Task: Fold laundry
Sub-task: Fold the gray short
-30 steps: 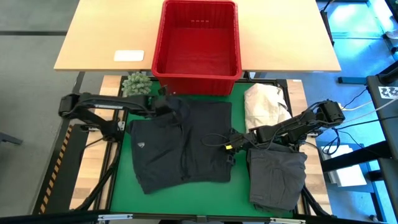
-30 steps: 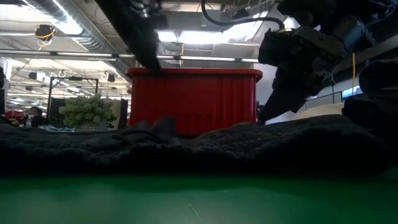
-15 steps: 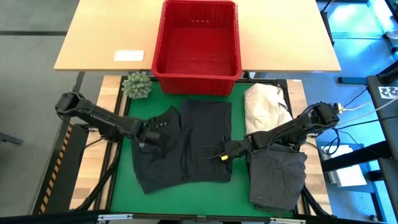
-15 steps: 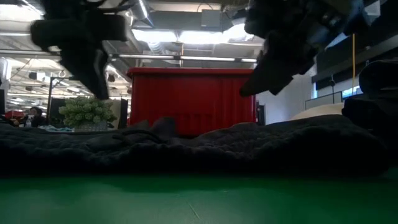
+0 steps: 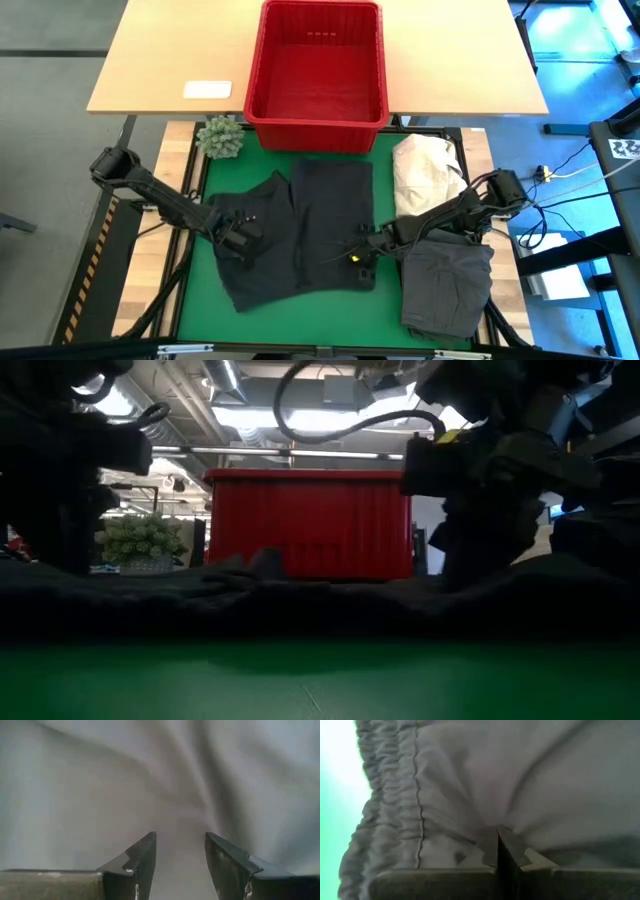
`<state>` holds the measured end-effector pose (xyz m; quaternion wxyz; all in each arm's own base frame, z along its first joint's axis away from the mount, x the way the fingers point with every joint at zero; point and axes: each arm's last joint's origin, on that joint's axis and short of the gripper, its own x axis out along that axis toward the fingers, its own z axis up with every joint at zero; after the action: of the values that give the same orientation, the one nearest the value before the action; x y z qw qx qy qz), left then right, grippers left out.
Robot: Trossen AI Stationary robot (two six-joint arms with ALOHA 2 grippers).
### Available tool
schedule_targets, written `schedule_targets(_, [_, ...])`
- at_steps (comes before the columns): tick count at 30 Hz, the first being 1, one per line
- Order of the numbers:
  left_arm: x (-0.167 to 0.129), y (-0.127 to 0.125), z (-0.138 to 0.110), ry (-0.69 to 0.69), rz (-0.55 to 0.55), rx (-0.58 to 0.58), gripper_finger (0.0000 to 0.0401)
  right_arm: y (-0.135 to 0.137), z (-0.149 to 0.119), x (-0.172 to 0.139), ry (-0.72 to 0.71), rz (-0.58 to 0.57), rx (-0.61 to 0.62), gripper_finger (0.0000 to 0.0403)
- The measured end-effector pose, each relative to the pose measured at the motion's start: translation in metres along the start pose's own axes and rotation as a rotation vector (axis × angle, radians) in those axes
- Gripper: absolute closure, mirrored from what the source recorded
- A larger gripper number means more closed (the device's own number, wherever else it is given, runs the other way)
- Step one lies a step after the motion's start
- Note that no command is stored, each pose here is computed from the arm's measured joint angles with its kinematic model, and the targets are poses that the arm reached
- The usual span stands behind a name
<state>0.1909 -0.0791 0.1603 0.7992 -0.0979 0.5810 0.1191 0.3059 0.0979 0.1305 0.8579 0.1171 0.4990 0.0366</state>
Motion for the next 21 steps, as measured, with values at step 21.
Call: schedule_targets(21, [-0.026, -0.04, 0.021, -0.226, -0.347, 0.236, 0.0241, 0.013, 0.03, -0.031, 0.114, -0.09, -0.053, 0.0403])
